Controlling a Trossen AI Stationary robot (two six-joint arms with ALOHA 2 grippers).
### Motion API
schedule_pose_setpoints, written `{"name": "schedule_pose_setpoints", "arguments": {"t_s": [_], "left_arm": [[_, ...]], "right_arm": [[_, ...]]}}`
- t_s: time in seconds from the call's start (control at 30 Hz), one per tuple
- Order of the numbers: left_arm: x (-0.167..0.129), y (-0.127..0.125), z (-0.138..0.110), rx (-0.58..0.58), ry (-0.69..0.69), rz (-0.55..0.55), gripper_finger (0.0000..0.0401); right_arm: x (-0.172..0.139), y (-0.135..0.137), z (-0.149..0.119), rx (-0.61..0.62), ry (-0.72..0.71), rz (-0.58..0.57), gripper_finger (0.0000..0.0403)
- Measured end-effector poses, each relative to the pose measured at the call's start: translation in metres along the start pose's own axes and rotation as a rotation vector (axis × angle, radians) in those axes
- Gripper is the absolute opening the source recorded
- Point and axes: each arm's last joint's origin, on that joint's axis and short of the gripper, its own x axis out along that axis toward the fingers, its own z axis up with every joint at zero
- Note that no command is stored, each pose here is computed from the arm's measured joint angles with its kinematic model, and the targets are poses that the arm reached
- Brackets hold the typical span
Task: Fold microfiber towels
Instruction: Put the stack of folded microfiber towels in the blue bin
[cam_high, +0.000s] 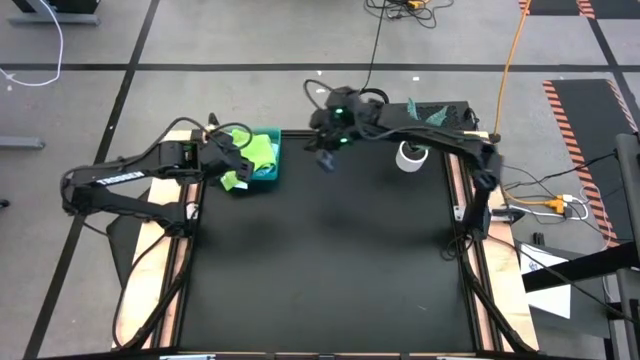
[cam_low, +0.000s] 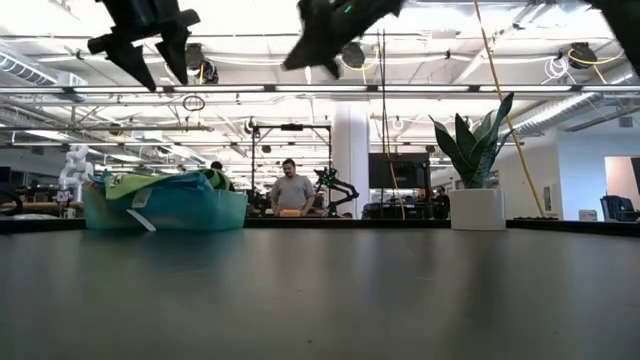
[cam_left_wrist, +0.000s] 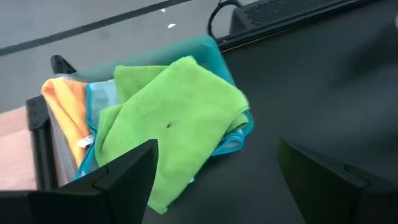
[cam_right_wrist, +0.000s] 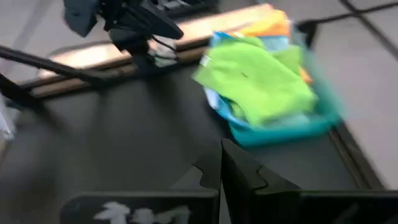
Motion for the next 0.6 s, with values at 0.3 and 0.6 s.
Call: {"name": "schedule_pose_setpoints", "arguments": {"t_s": [0.3, 0.6], "left_arm": [[0.051, -0.012, 0.012, 0.076, 0.002, 0.281, 0.0293], [0.116, -0.006, 0.021, 0.246, 0.293, 0.331, 0.0247]], "right_arm": [[-0.080, 0.035, -0.008, 0.008, 0.152, -0.174, 0.0000], [-0.109, 0.056, -0.034, 0.087, 0.200, -0.178, 0.0000]]}}
